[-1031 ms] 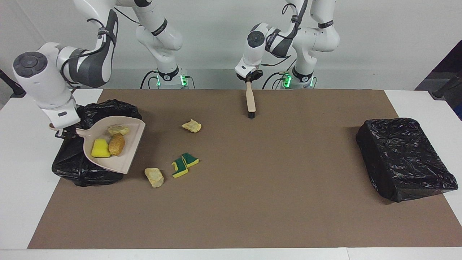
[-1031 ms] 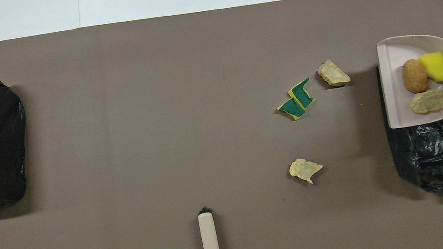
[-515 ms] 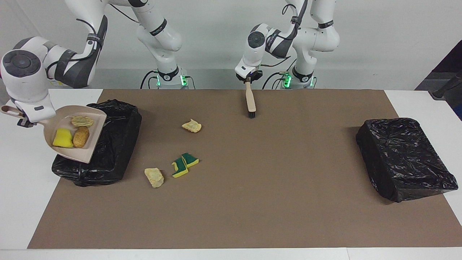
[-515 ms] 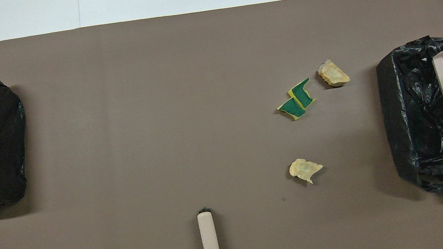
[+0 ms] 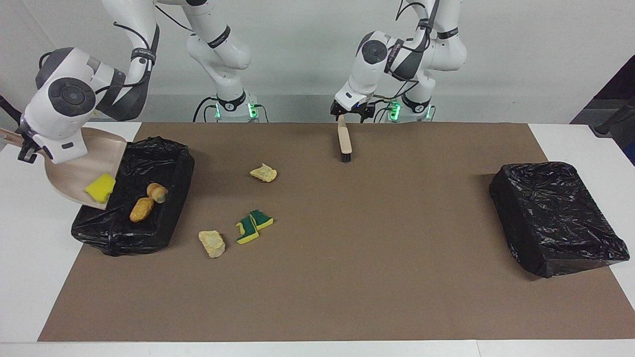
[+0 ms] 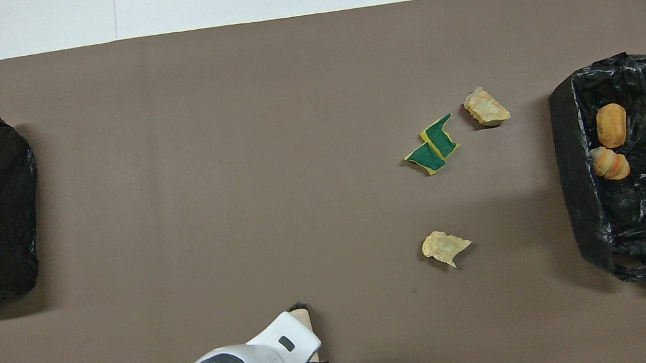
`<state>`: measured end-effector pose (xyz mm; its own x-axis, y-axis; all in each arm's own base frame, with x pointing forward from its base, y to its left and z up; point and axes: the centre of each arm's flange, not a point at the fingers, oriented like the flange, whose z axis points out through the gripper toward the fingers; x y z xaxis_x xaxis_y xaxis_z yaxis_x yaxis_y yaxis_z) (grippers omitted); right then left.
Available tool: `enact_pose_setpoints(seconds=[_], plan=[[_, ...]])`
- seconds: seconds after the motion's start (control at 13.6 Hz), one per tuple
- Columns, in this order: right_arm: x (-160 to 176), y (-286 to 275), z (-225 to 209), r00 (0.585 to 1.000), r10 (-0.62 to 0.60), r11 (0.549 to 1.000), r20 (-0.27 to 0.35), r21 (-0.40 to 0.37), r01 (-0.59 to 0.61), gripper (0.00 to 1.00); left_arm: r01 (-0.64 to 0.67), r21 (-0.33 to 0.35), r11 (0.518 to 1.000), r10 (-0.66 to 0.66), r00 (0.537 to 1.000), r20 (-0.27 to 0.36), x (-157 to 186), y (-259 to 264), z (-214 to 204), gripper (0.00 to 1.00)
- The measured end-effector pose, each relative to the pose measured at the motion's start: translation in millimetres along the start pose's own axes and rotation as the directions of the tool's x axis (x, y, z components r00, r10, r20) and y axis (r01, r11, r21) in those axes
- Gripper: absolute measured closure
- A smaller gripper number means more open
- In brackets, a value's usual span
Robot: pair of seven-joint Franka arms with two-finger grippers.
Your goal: Sweep and dump trash in bin
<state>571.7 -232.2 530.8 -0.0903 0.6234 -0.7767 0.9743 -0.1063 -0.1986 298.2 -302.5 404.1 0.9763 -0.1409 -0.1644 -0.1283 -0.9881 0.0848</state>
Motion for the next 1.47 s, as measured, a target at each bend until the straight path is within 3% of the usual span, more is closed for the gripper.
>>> enact_pose_setpoints(seconds=[0.15,0.37,0.52,0.81,1.1,1.47], plan=[[-5,-7,-5,1.0,0.018,1.0,-0.022,0.007,-0.017,0.68,-0.053,0.015,0.998,0.053,0.998,-0.037,33,-43,-47,0.0],[3,-16,-12,0.982,0.057,0.998,-0.178,0.038,-0.051,0.68,-0.094,0.059,0.994,0.098,0.993,-0.069,75,-109,-121,0.0],[9,-20,-17,0.944,0.133,0.991,-0.302,0.07,-0.117,0.68,-0.097,0.058,0.994,0.102,0.991,-0.085,101,-142,-165,0.0],[42,-20,-42,0.828,0.339,0.94,-0.447,0.206,-0.273,0.68,-0.098,0.064,0.993,0.105,0.986,-0.131,126,-189,-231,0.0],[122,-22,-128,0.698,0.562,0.823,-0.444,0.381,-0.421,0.68,-0.1,0.072,0.992,0.109,0.986,-0.127,128,-221,-277,0.0],[212,-41,-231,0.518,0.756,0.652,-0.4,0.529,-0.543,0.68,-0.1,0.067,0.993,0.107,0.987,-0.118,155,-244,-284,0.0]])
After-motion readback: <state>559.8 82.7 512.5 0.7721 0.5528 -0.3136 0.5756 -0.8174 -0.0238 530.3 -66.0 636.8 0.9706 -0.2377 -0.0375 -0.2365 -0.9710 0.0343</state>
